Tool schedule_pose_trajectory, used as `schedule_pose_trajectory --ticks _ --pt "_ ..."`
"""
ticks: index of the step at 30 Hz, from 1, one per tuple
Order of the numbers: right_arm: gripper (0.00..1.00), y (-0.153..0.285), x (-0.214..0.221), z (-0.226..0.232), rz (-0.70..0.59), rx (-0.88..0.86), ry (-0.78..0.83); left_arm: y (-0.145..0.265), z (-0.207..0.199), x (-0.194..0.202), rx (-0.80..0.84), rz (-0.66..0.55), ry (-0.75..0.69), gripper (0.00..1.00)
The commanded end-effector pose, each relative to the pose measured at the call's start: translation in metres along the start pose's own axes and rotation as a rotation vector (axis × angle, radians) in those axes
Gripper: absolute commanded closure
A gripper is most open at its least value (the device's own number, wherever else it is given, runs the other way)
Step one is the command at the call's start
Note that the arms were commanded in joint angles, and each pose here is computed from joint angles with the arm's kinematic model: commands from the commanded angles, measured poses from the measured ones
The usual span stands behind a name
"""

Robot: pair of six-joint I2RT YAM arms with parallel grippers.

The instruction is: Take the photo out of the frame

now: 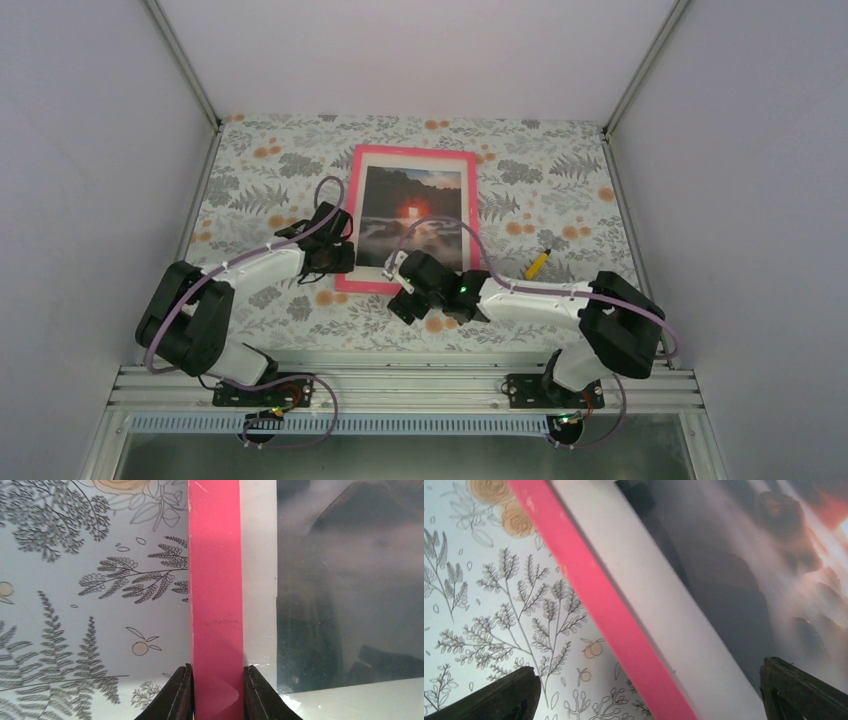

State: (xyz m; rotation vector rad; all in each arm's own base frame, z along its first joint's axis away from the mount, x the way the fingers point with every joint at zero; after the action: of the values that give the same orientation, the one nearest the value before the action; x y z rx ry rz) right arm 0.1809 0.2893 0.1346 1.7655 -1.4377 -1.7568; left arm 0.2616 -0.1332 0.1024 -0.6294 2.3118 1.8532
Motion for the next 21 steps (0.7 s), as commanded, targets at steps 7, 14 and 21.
schedule_pose_trajectory --ticks 7,14,21 --pt "0.03 -0.003 -0.001 0.031 0.073 0.277 0.236 0.052 -0.020 -0.029 0.059 -0.141 -0.016 0.88" --pt "0.08 -0.016 0.005 0.032 0.152 0.513 0.328 0.065 -0.021 -0.033 0.058 -0.168 -0.020 0.88" --pt "0.16 -0.025 -0.003 0.030 0.166 0.592 0.366 0.070 -0.023 -0.033 0.064 -0.173 -0.020 0.88"
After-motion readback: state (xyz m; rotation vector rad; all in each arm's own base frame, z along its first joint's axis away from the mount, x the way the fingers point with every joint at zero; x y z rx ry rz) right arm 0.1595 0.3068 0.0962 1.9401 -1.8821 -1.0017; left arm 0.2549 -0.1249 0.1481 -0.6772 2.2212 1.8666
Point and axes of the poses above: each gripper's point midway between its finger pads, its own y axis back along the fingers, its own z axis along the line the jaws close on, x = y × z, the point moved 7 cm from there along y, back along the fingers, and after that the axes turned 12 degrees about y, right-handed, at the moved point
